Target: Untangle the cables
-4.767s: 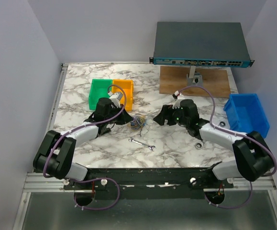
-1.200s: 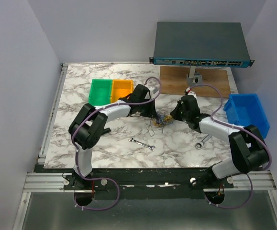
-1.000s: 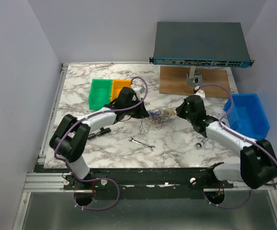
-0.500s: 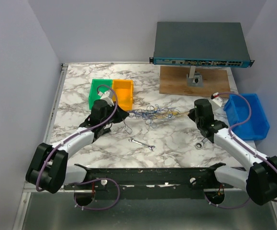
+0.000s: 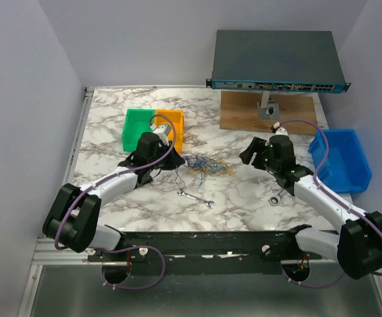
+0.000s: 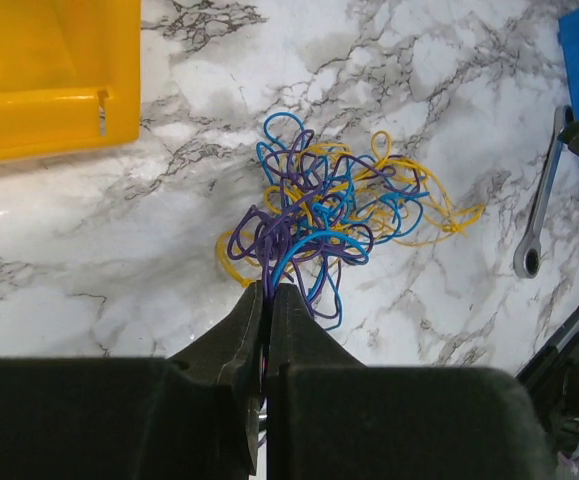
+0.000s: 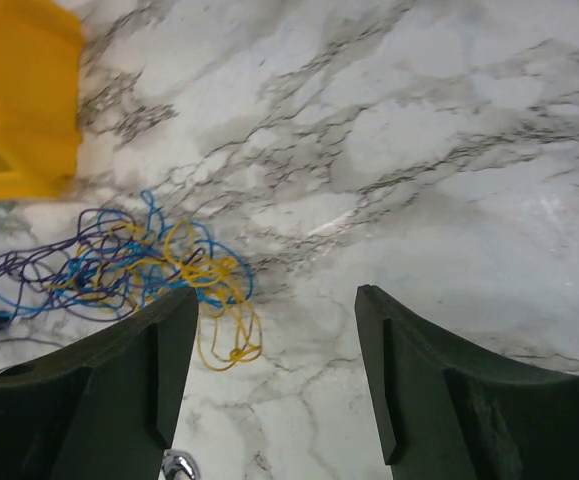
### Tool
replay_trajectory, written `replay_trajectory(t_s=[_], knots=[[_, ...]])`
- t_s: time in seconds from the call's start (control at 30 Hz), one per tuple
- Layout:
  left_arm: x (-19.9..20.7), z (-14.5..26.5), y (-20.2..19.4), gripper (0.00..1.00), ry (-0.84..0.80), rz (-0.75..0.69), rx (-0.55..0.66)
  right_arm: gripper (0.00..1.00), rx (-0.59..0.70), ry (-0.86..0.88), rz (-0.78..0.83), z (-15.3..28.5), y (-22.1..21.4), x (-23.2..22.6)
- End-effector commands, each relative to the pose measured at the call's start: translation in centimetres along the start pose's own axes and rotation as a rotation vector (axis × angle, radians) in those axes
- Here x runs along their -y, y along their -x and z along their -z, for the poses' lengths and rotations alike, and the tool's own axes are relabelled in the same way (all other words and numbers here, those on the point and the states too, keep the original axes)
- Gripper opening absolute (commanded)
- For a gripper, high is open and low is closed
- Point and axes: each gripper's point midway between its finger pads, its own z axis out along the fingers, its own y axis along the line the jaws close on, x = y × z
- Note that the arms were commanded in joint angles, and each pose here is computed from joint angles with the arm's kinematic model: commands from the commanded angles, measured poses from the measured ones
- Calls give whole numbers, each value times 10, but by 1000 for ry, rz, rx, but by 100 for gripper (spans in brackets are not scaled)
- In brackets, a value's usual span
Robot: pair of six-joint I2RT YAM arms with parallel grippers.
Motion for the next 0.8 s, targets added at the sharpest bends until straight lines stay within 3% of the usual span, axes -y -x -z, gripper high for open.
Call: replay_trajectory(t_s=[0.0,0.13,0.27,0.37,0.57,0.77], knots=[[2,5,-5,7,9,-27,-33,70,-126,220,48,3,-25,-35],[0,14,0,18,50,-36,-9,67,-166,296,36,4,-35,-54],[-5,24,8,45,102,-55,18,67,-225,344,14,12,-54,-77],[-11,34,17,56,163,-75,39,68,-219,342,-10,21,-61,-90],[12,27,43,61,138,-168,63,69,-239,332,-88,22,-68,-104],[40,0,56,62,132,-288,11,66,-237,326,-185,4,-68,-116]])
